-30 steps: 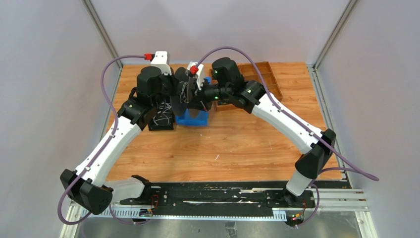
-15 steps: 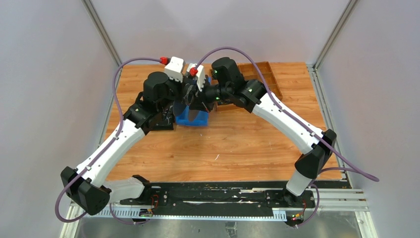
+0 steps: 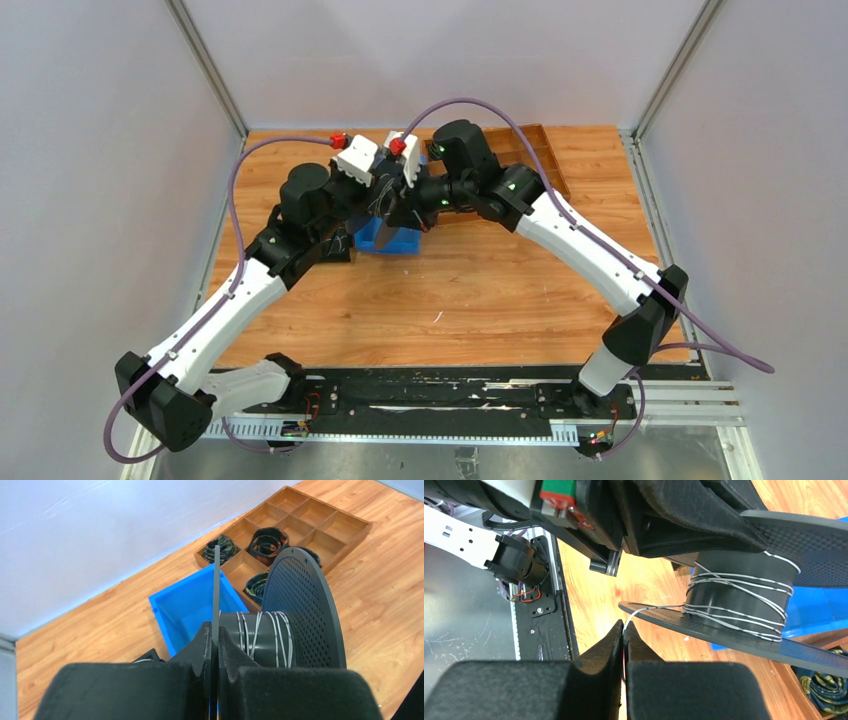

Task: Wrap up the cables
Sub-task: Wrap the cable around the cable reel.

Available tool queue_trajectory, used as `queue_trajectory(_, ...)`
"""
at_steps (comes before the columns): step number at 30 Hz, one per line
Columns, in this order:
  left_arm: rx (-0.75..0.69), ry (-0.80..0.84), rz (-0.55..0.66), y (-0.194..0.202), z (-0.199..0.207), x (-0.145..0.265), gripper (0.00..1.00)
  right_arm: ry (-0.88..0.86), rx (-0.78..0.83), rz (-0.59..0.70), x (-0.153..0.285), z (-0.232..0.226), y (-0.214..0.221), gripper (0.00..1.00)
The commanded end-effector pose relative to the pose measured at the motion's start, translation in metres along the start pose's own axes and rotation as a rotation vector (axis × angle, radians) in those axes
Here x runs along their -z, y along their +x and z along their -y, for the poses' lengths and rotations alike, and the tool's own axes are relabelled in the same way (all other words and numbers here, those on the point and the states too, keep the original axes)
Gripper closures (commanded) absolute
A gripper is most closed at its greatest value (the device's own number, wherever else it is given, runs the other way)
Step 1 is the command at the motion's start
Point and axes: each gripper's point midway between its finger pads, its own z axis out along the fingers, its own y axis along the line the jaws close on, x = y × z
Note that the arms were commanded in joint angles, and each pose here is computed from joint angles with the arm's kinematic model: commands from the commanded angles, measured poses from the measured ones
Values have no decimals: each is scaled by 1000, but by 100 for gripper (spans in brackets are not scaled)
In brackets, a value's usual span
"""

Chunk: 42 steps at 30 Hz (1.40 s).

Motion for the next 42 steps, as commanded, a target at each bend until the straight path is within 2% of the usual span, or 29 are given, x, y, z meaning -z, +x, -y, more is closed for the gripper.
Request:
queue_trajectory(1, -135, 144, 81, -12, 23, 3, 100, -19, 27, 92, 20, -13, -23, 99)
queue_trajectory(9, -230, 194, 82, -4, 29, 4, 100, -87, -5, 76, 17, -22, -18, 100)
queue_trajectory(26, -371, 373, 93, 14, 56, 15, 100, -115, -41, 78, 35, -2, -4, 99)
queue_trajectory(37, -357, 503, 110, 7, 76, 30, 100, -166, 85, 50, 46, 6, 14, 99)
queue_trajectory(42, -316, 509, 110, 4, 77, 32, 100, -161, 122, 43, 55, 16, 26, 99)
